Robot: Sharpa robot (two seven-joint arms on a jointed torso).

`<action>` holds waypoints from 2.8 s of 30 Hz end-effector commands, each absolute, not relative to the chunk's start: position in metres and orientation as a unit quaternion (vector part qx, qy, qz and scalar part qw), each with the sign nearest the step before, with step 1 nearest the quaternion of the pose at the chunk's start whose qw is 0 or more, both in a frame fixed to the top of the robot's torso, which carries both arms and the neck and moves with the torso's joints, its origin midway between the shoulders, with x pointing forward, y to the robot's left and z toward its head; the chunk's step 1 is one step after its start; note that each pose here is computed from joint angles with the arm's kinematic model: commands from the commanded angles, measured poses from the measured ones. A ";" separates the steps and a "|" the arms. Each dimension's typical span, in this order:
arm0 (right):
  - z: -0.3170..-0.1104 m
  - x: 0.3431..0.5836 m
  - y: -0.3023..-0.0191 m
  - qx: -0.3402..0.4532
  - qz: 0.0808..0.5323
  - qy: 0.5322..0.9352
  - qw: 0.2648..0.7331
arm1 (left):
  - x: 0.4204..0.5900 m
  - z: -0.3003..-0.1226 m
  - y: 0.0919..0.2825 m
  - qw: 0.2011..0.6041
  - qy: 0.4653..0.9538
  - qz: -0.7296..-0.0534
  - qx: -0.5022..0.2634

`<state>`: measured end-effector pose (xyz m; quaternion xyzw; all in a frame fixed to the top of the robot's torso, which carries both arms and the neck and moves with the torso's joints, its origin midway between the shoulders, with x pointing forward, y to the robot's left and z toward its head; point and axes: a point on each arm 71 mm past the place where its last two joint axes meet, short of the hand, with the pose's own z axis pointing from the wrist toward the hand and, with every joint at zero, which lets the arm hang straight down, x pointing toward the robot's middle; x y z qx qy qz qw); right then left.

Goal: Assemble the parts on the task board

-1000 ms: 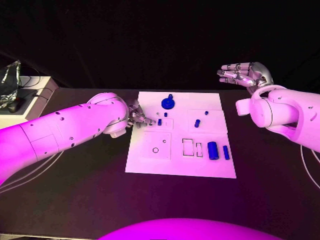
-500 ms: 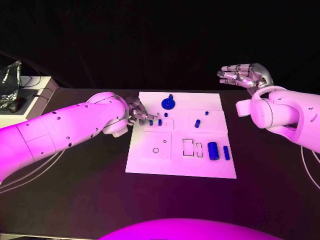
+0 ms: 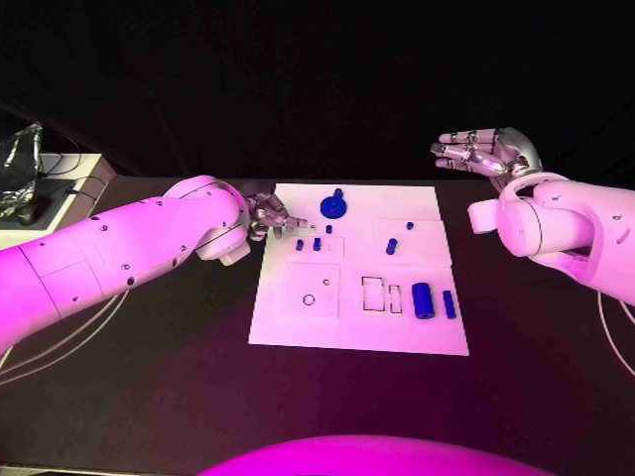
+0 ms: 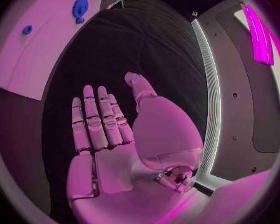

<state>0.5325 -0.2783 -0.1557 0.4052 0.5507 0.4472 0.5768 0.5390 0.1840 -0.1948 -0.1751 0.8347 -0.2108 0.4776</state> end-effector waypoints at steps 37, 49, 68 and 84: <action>-0.153 0.531 -0.270 0.392 0.465 0.548 0.574 | 0.558 -0.196 0.107 0.596 0.730 -0.320 0.098; -0.153 0.531 -0.271 0.397 0.466 0.547 0.571 | 0.564 -0.202 0.110 0.582 0.748 -0.300 0.107; -0.153 0.531 -0.268 0.396 0.469 0.549 0.568 | 0.570 -0.208 0.117 0.570 0.761 -0.298 0.090; -0.151 0.531 -0.267 0.395 0.469 0.549 0.568 | 0.569 -0.211 0.114 0.554 0.771 -0.302 0.092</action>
